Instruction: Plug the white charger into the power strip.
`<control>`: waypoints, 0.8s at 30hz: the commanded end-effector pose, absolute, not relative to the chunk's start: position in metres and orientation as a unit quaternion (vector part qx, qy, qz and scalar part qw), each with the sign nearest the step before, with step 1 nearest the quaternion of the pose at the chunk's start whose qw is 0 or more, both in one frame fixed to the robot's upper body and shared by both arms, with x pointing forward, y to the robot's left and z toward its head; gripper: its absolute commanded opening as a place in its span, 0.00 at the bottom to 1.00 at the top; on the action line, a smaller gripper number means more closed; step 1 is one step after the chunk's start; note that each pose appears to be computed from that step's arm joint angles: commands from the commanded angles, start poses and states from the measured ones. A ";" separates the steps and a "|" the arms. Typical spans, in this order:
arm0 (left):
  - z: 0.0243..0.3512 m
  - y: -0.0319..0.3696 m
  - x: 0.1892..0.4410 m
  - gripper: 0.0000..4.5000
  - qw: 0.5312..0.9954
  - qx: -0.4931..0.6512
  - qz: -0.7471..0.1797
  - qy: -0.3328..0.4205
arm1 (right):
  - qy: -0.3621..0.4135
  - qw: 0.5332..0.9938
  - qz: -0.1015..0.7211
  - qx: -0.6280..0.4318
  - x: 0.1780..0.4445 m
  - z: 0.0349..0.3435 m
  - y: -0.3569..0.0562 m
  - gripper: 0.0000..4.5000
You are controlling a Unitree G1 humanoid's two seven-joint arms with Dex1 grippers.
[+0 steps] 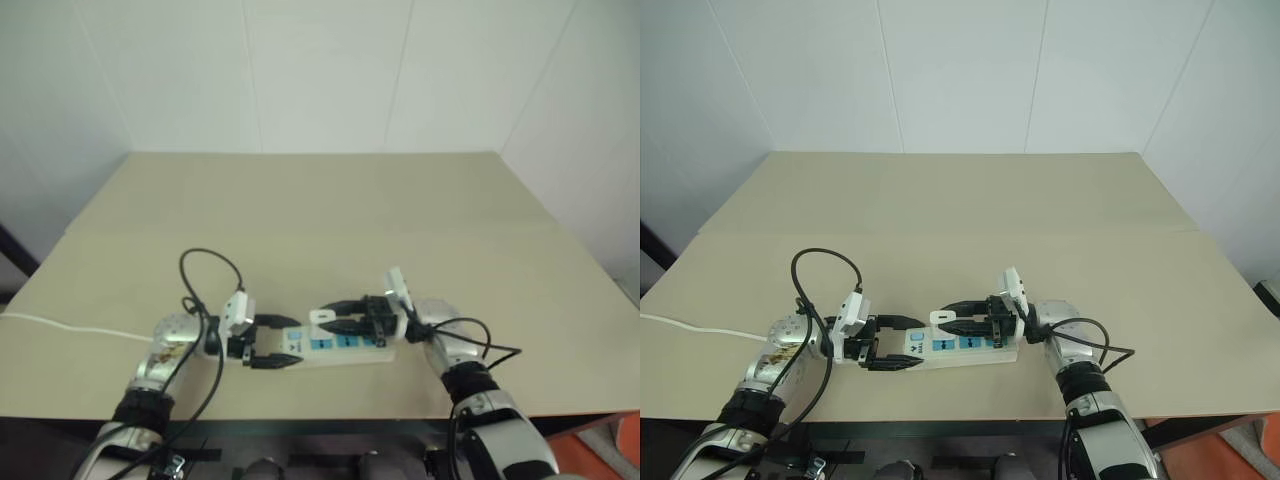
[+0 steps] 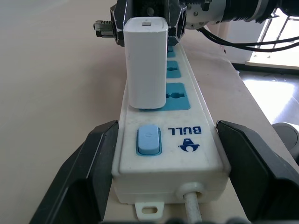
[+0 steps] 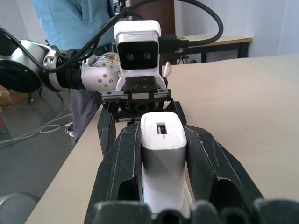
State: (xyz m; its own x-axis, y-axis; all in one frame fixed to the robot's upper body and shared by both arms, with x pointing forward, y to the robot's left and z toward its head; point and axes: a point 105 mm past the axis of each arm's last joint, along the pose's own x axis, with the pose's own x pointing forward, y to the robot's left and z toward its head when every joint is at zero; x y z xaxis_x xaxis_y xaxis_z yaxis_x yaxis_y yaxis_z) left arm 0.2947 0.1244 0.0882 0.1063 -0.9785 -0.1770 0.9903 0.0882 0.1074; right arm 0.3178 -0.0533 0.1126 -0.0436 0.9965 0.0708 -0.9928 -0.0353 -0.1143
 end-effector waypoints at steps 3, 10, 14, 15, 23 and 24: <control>0.083 0.127 0.291 0.70 0.732 0.108 -0.672 0.043 | 0.003 0.679 0.732 -0.055 0.313 0.080 -0.061 0.25; 0.083 0.127 0.289 0.70 0.733 0.108 -0.670 0.043 | 0.015 0.671 0.738 -0.068 0.313 0.074 -0.060 0.25; 0.083 0.127 0.289 0.70 0.733 0.108 -0.670 0.043 | 0.031 0.677 0.734 -0.054 0.313 0.069 -0.061 0.25; 0.083 0.127 0.289 0.70 0.733 0.108 -0.670 0.043 | 0.034 0.678 0.732 -0.051 0.314 0.068 -0.061 0.25; 0.083 0.126 0.288 0.70 0.733 0.108 -0.671 0.043 | 0.039 0.693 0.719 -0.038 0.315 0.063 -0.064 0.25; 0.083 0.126 0.288 0.70 0.733 0.109 -0.671 0.043 | 0.036 0.695 0.717 -0.034 0.316 0.064 -0.064 0.25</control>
State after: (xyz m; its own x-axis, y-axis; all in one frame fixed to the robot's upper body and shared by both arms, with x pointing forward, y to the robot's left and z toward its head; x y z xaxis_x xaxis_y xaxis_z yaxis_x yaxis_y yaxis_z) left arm 0.2932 0.1265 0.0834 0.1265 -0.9729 -0.1934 0.9889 0.1083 0.1020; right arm 0.3222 -0.0500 0.1052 -0.0635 0.9977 0.0243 -0.9896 -0.0598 -0.1310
